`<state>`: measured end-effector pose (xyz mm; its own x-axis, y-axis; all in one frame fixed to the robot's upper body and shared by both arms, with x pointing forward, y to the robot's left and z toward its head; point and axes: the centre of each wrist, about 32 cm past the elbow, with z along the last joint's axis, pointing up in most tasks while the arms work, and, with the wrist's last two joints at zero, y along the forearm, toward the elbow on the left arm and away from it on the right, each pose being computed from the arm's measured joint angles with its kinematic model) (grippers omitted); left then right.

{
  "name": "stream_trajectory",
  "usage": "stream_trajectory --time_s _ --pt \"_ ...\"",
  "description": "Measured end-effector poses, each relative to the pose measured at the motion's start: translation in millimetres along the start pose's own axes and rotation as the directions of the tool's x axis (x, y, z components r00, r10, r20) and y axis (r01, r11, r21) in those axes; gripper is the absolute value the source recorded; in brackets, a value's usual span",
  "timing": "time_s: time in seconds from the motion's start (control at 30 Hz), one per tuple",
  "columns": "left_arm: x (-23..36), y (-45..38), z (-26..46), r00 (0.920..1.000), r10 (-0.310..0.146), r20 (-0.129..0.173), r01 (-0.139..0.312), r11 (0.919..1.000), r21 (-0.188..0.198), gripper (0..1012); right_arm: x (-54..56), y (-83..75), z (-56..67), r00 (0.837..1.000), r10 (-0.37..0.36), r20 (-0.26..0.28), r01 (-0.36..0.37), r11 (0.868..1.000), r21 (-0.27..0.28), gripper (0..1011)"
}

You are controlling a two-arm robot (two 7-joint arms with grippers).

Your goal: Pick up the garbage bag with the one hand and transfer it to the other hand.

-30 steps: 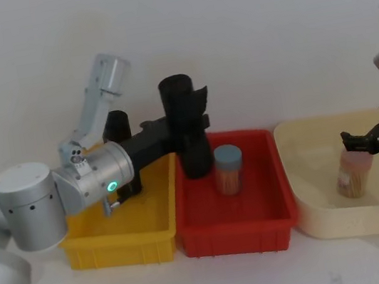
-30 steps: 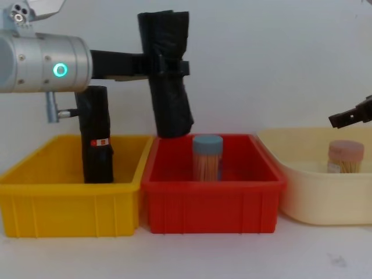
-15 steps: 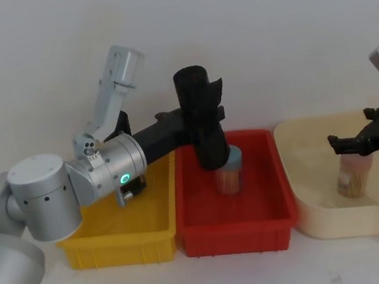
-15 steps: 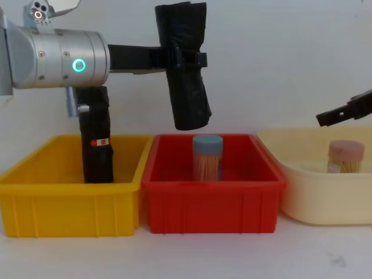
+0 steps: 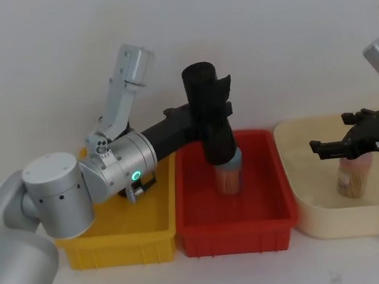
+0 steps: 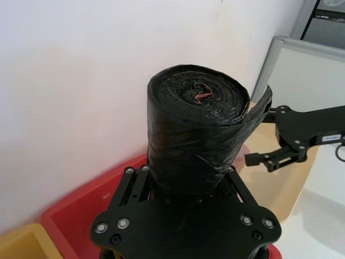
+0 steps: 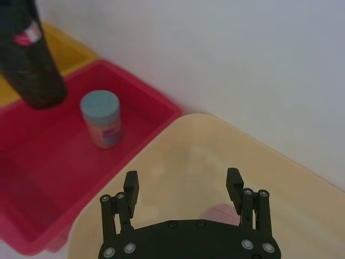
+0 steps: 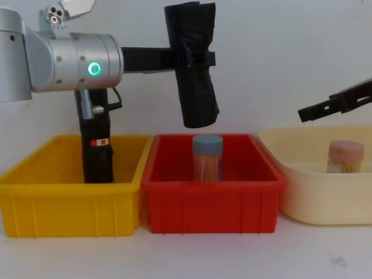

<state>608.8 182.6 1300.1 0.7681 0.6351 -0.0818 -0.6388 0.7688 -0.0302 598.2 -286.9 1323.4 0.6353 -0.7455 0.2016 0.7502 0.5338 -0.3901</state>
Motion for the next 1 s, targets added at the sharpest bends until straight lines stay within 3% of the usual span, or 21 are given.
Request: stream_trajectory --time_s 0.47,0.83,1.0 --pt "-2.4 -8.4 -1.2 0.9999 0.001 -0.011 -0.001 0.9999 -0.011 402 -1.5 6.1 4.0 0.997 0.072 0.004 -0.072 0.997 0.012 1000" --pt "-4.2 -9.2 2.4 0.9983 -0.029 -0.050 0.029 0.9995 0.009 402 -3.9 23.2 7.9 0.994 0.107 0.016 -0.107 0.994 0.024 1000" --pt "-4.3 -9.2 3.4 0.9978 -0.041 -0.052 0.042 0.9989 0.020 402 -5.6 30.9 10.3 0.993 0.117 0.023 -0.118 0.993 0.029 1000"
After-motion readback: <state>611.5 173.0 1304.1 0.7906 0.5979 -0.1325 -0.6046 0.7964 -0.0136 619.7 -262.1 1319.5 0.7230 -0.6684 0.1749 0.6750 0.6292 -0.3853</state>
